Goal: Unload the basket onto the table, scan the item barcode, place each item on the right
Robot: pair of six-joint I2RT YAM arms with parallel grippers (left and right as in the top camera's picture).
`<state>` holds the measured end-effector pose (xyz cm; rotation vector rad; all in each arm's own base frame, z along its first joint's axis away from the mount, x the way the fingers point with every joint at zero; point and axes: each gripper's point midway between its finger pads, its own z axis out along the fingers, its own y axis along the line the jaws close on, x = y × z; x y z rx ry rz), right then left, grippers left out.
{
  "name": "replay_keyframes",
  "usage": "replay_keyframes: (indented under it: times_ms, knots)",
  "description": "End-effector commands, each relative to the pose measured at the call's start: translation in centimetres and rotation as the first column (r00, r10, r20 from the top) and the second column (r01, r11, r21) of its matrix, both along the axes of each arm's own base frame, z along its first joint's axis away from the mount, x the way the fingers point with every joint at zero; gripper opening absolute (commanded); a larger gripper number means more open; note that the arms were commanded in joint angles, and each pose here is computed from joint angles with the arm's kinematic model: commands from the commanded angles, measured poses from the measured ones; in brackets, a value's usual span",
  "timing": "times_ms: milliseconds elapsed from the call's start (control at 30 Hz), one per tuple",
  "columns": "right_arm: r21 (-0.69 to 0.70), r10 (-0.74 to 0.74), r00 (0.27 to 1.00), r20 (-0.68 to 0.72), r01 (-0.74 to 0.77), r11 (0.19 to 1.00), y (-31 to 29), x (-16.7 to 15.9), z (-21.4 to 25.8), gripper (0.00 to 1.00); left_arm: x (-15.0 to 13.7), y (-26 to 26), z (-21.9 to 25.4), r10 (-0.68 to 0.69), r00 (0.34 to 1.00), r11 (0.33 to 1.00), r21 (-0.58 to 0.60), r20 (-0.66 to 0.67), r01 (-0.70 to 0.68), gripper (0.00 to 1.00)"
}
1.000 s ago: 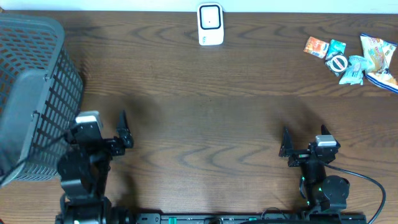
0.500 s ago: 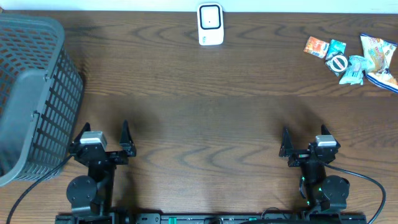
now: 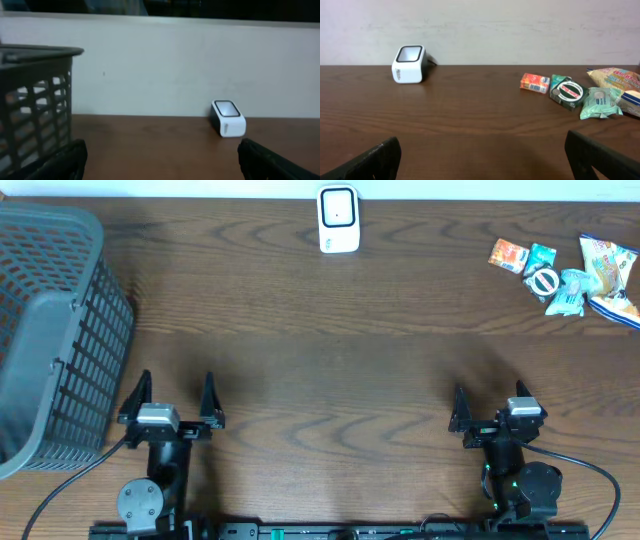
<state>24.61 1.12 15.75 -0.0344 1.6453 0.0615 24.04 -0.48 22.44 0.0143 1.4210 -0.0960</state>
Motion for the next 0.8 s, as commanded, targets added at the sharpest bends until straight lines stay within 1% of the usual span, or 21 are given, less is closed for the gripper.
replay_keyframes:
  times_ms: [0, 200, 300, 567, 667, 767]
  knots:
    - [0.013, -0.007, 1.0, 0.0, 0.007, 1.0, -0.1, 0.0, 0.0, 0.99, 0.1, -0.6, -0.6, -0.031, 0.999, 0.999, 0.02, 0.025, 0.031, 0.95]
    - [0.013, -0.006, 1.0, 0.0, 0.006, 1.0, -0.1, 0.0, 0.0, 0.99, 0.2, -0.5, -0.7, -0.01, 1.0, 1.0, 0.009, 0.026, 0.009, 0.95]
    - [0.013, -0.007, 1.0, 0.0, 0.007, 1.0, -0.1, 0.0, 0.0, 0.99, 0.5, -0.3, -2.2, 0.017, 0.999, 1.0, -0.002, -0.039, -0.017, 0.95]
    - [0.013, -0.007, 1.0, 0.0, 0.007, 1.0, -0.1, 0.0, 0.0, 0.99, 0.5, -0.6, -7.1, 0.005, 0.972, 1.0, -0.013, -0.235, -0.009, 0.95]
    - [0.013, -0.006, 1.0, 0.0, 0.006, 1.0, -0.1, 0.0, 0.0, 0.99, 0.4, -0.6, -8.1, 0.004, 0.961, 1.0, -0.012, -0.276, -0.008, 0.95]
    - [0.013, -0.007, 1.0, 0.0, 0.007, 1.0, -0.1, 0.0, 0.0, 0.99, 0.3, -0.8, -8.5, -0.003, 0.957, 1.0, -0.011, -0.29, -0.001, 0.95]
